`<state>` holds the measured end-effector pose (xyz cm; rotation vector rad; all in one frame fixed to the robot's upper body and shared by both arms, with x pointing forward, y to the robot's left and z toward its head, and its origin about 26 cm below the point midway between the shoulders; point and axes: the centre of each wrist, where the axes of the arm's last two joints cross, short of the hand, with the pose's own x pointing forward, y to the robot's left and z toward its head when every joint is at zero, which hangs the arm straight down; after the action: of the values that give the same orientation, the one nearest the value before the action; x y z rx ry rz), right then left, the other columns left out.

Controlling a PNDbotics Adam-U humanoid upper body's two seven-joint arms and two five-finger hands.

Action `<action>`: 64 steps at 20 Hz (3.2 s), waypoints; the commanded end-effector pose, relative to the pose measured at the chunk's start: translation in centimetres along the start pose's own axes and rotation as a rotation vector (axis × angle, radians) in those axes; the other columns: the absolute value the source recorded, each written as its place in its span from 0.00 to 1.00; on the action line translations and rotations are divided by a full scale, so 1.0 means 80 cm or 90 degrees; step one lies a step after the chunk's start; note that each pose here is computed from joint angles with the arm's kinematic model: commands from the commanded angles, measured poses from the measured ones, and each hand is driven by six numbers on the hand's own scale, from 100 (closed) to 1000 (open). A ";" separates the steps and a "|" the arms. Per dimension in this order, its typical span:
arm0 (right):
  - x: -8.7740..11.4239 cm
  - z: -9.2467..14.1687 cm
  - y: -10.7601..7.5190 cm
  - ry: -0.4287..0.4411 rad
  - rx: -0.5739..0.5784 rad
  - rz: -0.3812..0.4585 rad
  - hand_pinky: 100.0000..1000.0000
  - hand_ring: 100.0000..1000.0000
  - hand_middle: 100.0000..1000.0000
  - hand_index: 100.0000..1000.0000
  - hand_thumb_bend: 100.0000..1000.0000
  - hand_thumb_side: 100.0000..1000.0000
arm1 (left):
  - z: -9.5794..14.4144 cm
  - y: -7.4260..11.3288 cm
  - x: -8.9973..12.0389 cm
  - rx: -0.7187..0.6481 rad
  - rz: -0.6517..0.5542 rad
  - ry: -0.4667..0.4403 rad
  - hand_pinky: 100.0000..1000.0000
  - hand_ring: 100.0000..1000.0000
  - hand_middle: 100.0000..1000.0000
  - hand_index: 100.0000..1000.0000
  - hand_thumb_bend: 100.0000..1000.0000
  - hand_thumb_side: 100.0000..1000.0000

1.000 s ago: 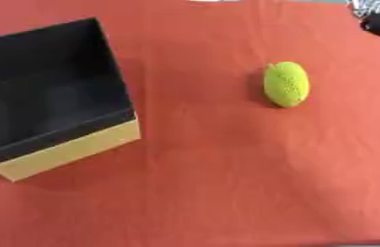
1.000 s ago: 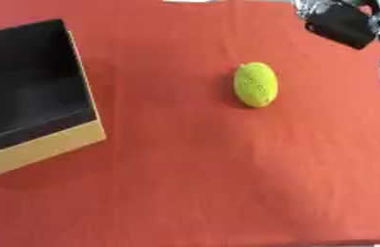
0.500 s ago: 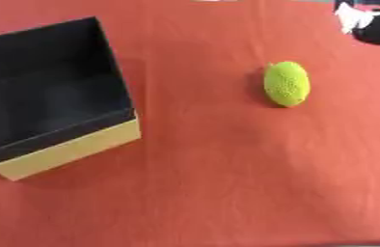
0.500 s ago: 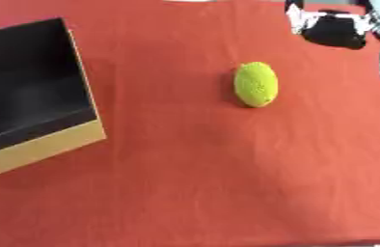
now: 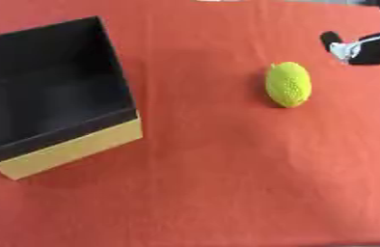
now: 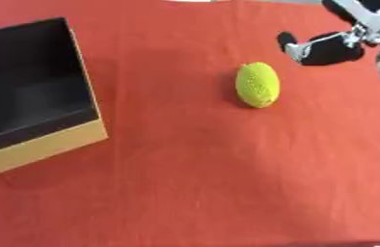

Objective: Pick up objects on the table and place them in the box.

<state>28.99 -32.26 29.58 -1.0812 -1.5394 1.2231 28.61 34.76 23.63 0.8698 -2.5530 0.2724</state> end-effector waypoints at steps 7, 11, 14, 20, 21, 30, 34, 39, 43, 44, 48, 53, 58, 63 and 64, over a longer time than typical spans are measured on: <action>0.005 0.003 -0.006 0.000 0.085 0.040 0.92 0.95 0.90 0.96 0.28 0.00 | -0.011 0.005 0.007 -0.008 -0.009 -0.023 0.70 0.66 0.68 0.75 0.00 0.56; 0.009 0.001 0.000 0.004 0.120 0.044 0.92 0.95 0.90 0.97 0.30 0.00 | -0.011 0.005 0.007 -0.012 -0.010 -0.021 0.70 0.66 0.68 0.75 0.00 0.56; 0.013 -0.001 0.002 0.003 0.137 0.041 0.93 0.95 0.90 0.97 0.31 0.00 | -0.011 0.005 0.007 -0.013 -0.009 -0.020 0.70 0.66 0.68 0.75 0.00 0.56; 0.017 -0.007 0.011 0.030 0.168 0.025 0.93 0.96 0.90 0.97 0.34 0.00 | -0.010 0.004 0.007 -0.014 -0.006 -0.017 0.70 0.66 0.68 0.75 0.00 0.56; 0.016 -0.009 0.013 0.038 0.174 0.021 0.92 0.96 0.90 0.97 0.34 0.00 | -0.010 0.004 0.007 -0.015 -0.006 -0.017 0.70 0.66 0.68 0.75 0.00 0.56; -0.001 -0.027 0.030 0.071 0.191 -0.005 0.93 0.96 0.90 0.98 0.32 0.00 | -0.010 0.003 0.007 -0.017 0.000 -0.016 0.70 0.66 0.68 0.75 0.00 0.56; -0.013 -0.040 0.039 0.098 0.204 -0.007 0.93 0.96 0.91 0.98 0.34 0.00 | -0.009 0.002 0.007 -0.021 0.005 -0.015 0.70 0.66 0.68 0.75 0.00 0.56; -0.026 -0.051 0.047 0.123 0.214 -0.005 0.94 0.96 0.91 0.99 0.35 0.00 | -0.009 0.002 0.007 -0.023 0.007 -0.015 0.70 0.66 0.68 0.75 0.00 0.56; -0.035 -0.059 0.054 0.137 0.225 -0.010 0.94 0.96 0.92 0.99 0.35 0.00 | -0.009 0.002 0.007 -0.024 0.008 -0.014 0.70 0.66 0.68 0.75 0.00 0.56; -0.037 -0.061 0.057 0.142 0.228 -0.011 0.94 0.96 0.92 0.99 0.36 0.00 | -0.009 0.001 0.007 -0.024 0.008 -0.013 0.70 0.66 0.68 0.75 0.00 0.56; -0.048 -0.069 0.065 0.166 0.243 -0.009 0.94 0.96 0.93 0.99 0.37 0.00 | -0.008 0.001 0.007 -0.024 0.010 -0.013 0.70 0.67 0.68 0.75 0.00 0.56; -0.058 -0.072 0.074 0.175 0.262 -0.017 0.93 0.95 0.87 0.96 0.35 0.00 | -0.007 0.002 0.006 -0.023 0.009 -0.011 0.70 0.67 0.68 0.75 0.00 0.56; -0.060 -0.073 0.080 0.180 0.271 -0.029 0.88 0.88 0.75 0.88 0.23 0.00 | -0.008 0.002 0.006 -0.024 0.010 -0.011 0.70 0.67 0.68 0.75 0.00 0.56; -0.054 -0.071 0.070 0.165 0.220 -0.037 0.77 0.76 0.56 0.73 0.06 0.00 | -0.007 0.003 0.006 -0.022 0.008 -0.010 0.70 0.67 0.69 0.75 0.00 0.56; -0.051 -0.069 0.067 0.160 0.204 -0.033 0.77 0.75 0.55 0.72 0.05 0.00 | -0.007 0.003 0.006 -0.022 0.008 -0.010 0.70 0.67 0.69 0.75 0.00 0.56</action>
<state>36.32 -33.95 23.14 -0.8888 -1.0906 1.2125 28.65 34.65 23.49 0.8300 -2.5434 0.2341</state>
